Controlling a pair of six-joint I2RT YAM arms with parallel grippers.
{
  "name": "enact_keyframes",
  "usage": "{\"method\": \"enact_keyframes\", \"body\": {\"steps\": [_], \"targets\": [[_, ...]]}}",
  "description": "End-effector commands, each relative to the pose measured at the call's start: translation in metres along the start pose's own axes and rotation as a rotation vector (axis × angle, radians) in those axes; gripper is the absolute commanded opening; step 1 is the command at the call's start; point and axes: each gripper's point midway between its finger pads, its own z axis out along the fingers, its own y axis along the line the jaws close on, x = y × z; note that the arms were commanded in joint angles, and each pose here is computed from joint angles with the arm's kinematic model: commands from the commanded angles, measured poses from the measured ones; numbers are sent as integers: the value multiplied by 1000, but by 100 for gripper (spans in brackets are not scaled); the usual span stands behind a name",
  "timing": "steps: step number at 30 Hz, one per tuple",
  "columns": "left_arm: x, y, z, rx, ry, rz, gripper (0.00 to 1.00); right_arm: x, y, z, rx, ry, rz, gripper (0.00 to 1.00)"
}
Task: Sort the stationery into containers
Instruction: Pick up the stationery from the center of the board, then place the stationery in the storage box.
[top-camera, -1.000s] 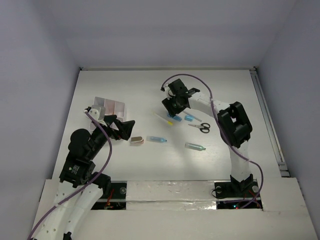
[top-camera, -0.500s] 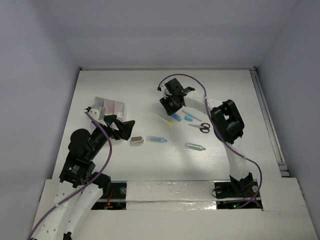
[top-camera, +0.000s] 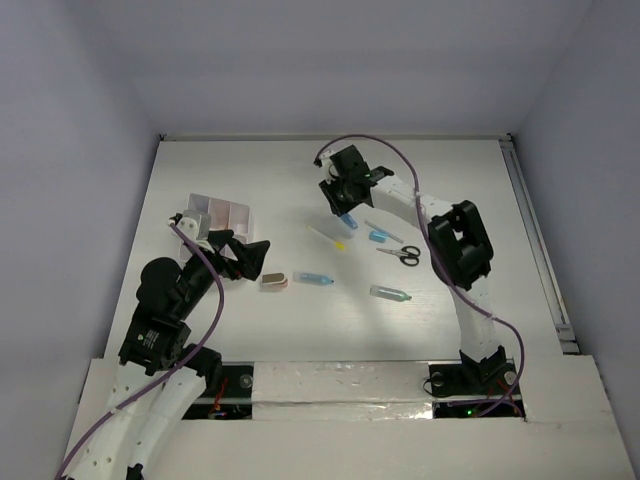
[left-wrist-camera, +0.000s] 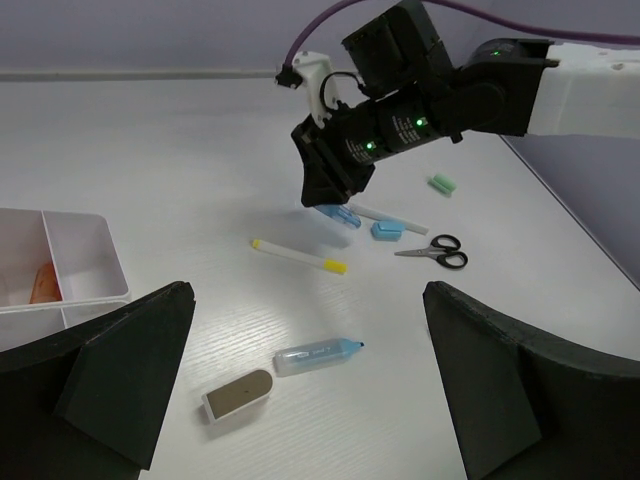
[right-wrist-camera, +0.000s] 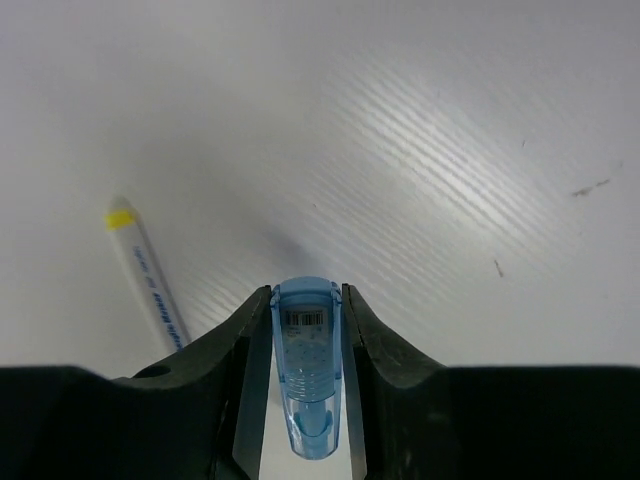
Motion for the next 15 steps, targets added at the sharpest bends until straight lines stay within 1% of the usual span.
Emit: {"method": "enact_keyframes", "body": {"steps": [1,2,3,4,5,6,7,8,9,10,11,12,13,14,15], "targets": [[-29,-9,-2,22,-81,10,99,-102,12,-72,-66,-348,34,23],[-30,-6,-2,12,-84,9,99,-122,34,-83,-169,-437,59,23],[-30,-6,-1,11,-83,9,99,-134,50,-95,-231,-490,57,23],[-30,-6,-1,12,-84,8,99,-137,67,-97,-305,-510,112,23],[-31,-7,-1,13,-85,8,99,-145,93,-106,-401,-550,109,24],[-30,-7,-1,13,-84,6,99,-169,106,-116,-457,-667,102,24],[-31,-4,-1,5,-88,8,99,-175,119,-120,-509,-700,116,25],[-32,-4,-1,4,-90,8,99,-180,134,-124,-581,-720,172,25],[-33,-5,-2,5,-94,8,99,-199,148,-138,-632,-813,174,25],[-32,-5,-2,7,-94,9,99,-199,157,-125,-664,-812,205,26],[-33,-5,-1,5,-94,9,99,-214,159,-132,-705,-845,256,26],[-34,-5,-2,7,-99,8,99,-225,170,-139,-742,-897,258,26],[-35,-6,-2,9,-101,11,99,-230,176,-137,-765,-912,277,26],[-35,-6,-2,12,-102,11,99,-227,188,-117,-796,-887,318,26],[-36,-7,-2,15,-104,12,99,-244,189,-130,-823,-952,316,27]]}}
